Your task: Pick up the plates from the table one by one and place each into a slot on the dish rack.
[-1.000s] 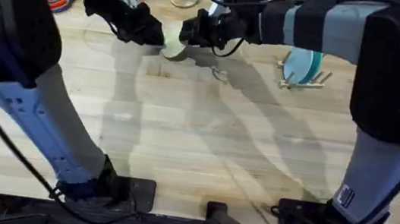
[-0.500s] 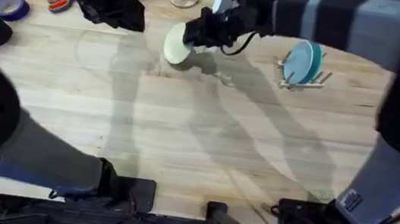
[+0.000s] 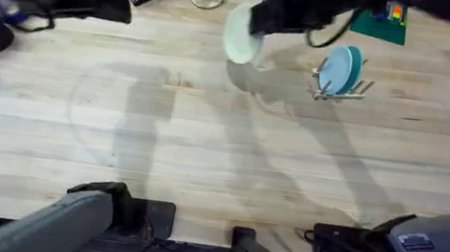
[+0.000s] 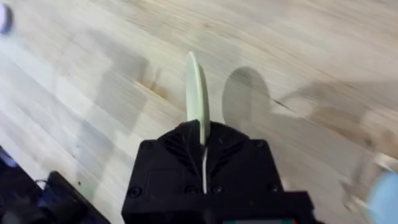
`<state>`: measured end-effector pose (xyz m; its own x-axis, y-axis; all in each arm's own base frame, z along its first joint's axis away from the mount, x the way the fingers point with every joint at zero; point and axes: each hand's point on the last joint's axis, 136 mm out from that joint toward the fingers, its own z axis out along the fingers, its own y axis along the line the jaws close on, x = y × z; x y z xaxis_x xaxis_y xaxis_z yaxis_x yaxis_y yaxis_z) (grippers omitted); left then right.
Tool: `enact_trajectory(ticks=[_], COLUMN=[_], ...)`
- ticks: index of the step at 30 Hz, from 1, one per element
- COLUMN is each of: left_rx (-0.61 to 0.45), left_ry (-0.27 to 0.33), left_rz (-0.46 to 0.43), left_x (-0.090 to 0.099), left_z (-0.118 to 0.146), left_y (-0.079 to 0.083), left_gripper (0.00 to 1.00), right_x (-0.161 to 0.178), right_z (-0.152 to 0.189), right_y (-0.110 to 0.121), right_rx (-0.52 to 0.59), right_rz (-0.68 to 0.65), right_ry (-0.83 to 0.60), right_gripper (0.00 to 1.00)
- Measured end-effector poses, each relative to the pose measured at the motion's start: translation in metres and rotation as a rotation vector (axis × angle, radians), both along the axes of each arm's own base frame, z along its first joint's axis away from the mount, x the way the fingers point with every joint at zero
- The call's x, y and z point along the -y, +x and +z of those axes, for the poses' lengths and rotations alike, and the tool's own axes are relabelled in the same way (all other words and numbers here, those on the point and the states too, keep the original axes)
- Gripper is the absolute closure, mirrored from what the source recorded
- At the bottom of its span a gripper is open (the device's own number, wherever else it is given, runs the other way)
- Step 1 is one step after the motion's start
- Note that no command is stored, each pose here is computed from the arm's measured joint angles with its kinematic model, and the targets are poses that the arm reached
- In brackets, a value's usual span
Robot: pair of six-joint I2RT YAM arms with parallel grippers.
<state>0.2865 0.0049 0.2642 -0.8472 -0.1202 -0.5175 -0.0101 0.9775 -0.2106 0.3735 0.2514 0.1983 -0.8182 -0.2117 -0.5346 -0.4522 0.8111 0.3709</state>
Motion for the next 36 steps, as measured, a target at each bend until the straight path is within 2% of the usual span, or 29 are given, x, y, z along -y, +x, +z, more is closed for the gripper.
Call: enact_trajectory(ticks=[4, 10, 15, 22, 23, 25, 29, 30, 36], left_rx=[0.05, 0.104, 0.085, 0.082, 0.082, 0.082, 0.083, 0.083, 0.083], left_ry=[0.032, 0.055, 0.059, 0.061, 0.061, 0.062, 0.065, 0.064, 0.065], left_rz=[0.014, 0.024, 0.028, 0.029, 0.029, 0.027, 0.024, 0.026, 0.024], left_x=[0.001, 0.003, 0.003, 0.003, 0.003, 0.003, 0.003, 0.003, 0.003], left_z=[0.02, 0.036, 0.033, 0.033, 0.033, 0.033, 0.033, 0.033, 0.033], left_y=[-0.03, -0.058, -0.066, -0.067, -0.067, -0.067, -0.066, -0.066, -0.066], left_gripper=[0.96, 0.96, 0.96, 0.948, 0.914, 0.723, 0.111, 0.036, 0.006], right_x=[0.042, 0.11, 0.163, 0.218, 0.223, 0.232, 0.241, 0.242, 0.246], right_z=[0.02, 0.038, 0.047, 0.054, 0.054, 0.053, 0.051, 0.051, 0.052], right_y=[-0.008, -0.023, -0.036, -0.052, -0.055, -0.06, -0.065, -0.065, -0.063], right_rx=[0.019, 0.044, 0.056, 0.04, 0.034, 0.021, 0.008, 0.011, 0.028], right_rz=[-0.041, -0.141, -0.236, -0.364, -0.375, -0.391, -0.391, -0.388, -0.371], right_ry=[-0.05, -0.188, -0.312, -0.438, -0.455, -0.487, -0.543, -0.551, -0.581], right_gripper=[0.971, 0.972, 0.972, 0.971, 0.972, 0.972, 0.972, 0.972, 0.972])
